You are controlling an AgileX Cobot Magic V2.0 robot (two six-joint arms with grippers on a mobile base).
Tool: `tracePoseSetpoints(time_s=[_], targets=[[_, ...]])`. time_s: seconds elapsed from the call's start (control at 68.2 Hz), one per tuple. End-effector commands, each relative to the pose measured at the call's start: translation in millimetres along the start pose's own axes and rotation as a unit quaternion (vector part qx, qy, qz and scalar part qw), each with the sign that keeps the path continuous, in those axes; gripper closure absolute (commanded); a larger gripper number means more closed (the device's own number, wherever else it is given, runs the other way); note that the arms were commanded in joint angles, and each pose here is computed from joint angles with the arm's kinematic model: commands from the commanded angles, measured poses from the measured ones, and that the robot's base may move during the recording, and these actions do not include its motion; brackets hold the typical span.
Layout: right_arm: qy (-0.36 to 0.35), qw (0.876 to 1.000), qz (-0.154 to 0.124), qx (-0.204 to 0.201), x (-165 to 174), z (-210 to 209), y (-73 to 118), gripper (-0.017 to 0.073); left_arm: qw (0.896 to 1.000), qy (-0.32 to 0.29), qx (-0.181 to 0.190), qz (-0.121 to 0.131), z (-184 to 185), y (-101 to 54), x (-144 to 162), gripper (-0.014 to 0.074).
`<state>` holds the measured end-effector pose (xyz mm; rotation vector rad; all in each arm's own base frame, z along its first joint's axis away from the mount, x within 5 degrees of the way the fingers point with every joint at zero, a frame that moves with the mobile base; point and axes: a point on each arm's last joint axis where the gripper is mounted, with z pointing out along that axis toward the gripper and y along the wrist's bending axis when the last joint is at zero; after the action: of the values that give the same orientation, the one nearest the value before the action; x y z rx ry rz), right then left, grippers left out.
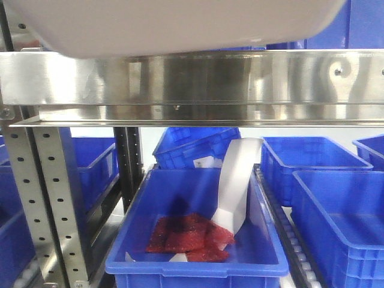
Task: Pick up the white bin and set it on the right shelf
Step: 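Lower the white bin onto the upper roller shelf with both grippers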
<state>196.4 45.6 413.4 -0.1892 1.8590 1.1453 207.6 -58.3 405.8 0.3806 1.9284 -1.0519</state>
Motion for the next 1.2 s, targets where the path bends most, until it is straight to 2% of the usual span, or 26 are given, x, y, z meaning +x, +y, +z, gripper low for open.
tracePoseSetpoints(time_s=[0.0,0.161,0.455,0.558,0.66,0.983,1.101,1.189], targets=[[-0.021,0.994,0.016,-0.105,-18.9,1.4,24.0,0.022,0.994,-0.032,0.102,-0.003,2.6,-21.5,-22.6,0.0333],[-0.019,0.994,0.036,-0.1,-37.2,17.8,3.4,0.022,0.993,-0.027,0.118,0.009,25.9,-10.1,-47.2,0.0332],[-0.032,0.994,0.06,-0.085,-64.4,52.8,-26.2,0.022,0.992,-0.037,0.12,0.008,69.4,13.1,-81.2,0.0333],[-0.048,0.991,0.076,-0.098,-76.3,60.9,-34.1,0.022,0.992,-0.058,0.108,0.0,75.5,21.1,-90.3,0.0332],[-0.058,0.988,0.094,-0.11,-85.6,70.1,-44.6,0.022,0.992,-0.085,0.096,-0.022,82.9,32.8,-97.0,0.0332],[-0.053,0.986,0.129,-0.09,-87.3,91.1,-80.8,0.022,0.992,-0.095,0.056,-0.063,103.9,66.7,-94.0,0.0332],[-0.06,0.986,0.135,-0.073,-87.2,95.0,-90.4,0.0218,0.991,-0.114,0.026,-0.068,105.2,74.6,-96.6,0.0332],[-0.056,0.986,0.142,-0.069,-85.5,98.5,-97.2,0.0216,0.99,-0.119,0.016,-0.067,105.2,76.6,-97.4,0.033]])
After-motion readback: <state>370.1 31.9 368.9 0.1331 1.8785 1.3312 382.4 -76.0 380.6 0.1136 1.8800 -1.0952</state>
